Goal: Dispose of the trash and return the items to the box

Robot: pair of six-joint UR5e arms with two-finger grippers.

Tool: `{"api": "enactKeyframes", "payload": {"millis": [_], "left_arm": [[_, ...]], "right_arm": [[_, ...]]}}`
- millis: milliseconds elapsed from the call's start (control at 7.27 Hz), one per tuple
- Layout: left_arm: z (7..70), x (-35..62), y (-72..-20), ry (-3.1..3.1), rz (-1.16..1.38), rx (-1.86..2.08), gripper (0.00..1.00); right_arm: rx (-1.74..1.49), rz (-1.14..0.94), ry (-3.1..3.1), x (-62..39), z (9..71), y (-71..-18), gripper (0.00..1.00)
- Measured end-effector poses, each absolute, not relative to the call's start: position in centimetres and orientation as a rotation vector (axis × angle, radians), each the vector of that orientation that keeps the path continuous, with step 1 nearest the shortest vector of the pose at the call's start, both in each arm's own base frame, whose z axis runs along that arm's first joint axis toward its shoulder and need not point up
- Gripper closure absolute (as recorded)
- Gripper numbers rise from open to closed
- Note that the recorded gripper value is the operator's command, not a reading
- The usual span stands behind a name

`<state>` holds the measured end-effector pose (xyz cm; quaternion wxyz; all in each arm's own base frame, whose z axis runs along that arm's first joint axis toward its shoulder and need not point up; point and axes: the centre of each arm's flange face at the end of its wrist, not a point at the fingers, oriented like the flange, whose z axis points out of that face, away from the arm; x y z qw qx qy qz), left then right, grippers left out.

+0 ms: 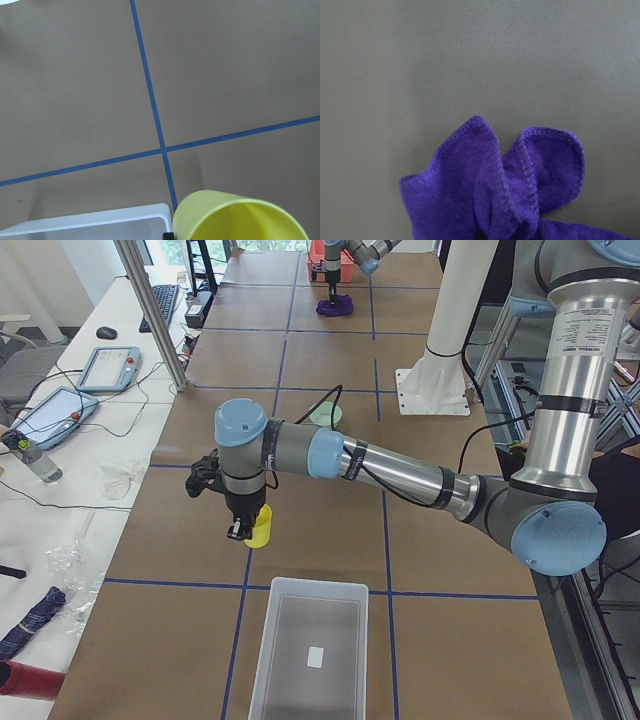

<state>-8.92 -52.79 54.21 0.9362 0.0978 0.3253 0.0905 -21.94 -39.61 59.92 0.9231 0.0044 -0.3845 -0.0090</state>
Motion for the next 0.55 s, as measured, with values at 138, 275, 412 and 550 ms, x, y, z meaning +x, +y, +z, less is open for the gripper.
{"api": "enactKeyframes", "payload": {"millis": [138,275,412,550], "left_arm": [[55.7,-9.5,-52.9,0.658,0.196,0.204,1.00],[57.6,-9.9,-53.1,0.655,0.199,0.207,1.00],[60.1,-10.1,-53.2,0.656,0.195,0.196,1.00],[62.7,-10.1,-52.7,0.659,0.188,0.175,1.00]], "right_arm": [[0.023,-0.010,-0.800,-21.1,59.1,-39.5,1.00],[0.032,0.007,-0.812,-20.1,58.1,-39.7,1.00],[0.035,0.033,-0.823,-18.8,56.5,-40.1,1.00],[0.030,0.064,-0.829,-17.3,53.7,-40.4,1.00]]}}
